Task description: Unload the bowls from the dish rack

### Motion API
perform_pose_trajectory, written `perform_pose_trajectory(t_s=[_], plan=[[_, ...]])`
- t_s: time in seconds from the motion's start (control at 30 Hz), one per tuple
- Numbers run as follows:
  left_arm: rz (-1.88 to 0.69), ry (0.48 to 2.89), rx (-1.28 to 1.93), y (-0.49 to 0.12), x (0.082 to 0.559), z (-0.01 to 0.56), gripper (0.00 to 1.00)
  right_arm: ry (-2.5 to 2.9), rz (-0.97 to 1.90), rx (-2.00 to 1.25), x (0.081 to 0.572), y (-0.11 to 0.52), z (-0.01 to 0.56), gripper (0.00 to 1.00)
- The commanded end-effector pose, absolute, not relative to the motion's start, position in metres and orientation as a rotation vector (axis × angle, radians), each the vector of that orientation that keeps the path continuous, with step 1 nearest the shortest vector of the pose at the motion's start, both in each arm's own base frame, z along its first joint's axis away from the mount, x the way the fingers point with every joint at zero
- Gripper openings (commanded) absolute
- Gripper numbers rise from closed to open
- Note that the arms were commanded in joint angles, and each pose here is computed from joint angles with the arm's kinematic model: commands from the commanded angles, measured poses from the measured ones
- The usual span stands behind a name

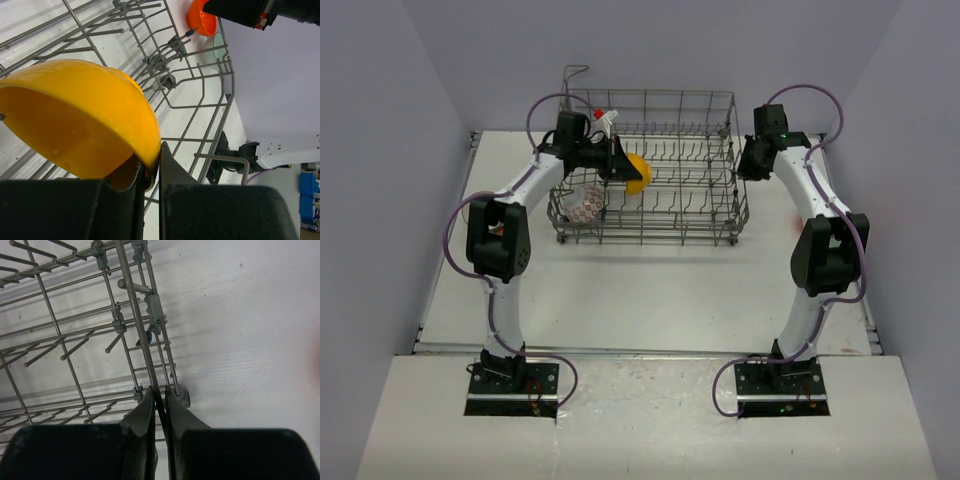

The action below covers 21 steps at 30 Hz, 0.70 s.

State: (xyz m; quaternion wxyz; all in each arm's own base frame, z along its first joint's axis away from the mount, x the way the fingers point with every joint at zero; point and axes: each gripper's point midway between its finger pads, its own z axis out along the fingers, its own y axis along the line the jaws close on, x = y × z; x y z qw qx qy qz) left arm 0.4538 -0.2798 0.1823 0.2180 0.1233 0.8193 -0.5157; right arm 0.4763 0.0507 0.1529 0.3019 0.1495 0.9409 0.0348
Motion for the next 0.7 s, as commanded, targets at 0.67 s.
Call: perform_pose_trajectory(t_s=[0.67], plan=[[-1.428,1.805,0.536,-0.272,0.449,0.338,0.0,2.753,-0.02,0.538,0.427,0.044,0.099,0.0]])
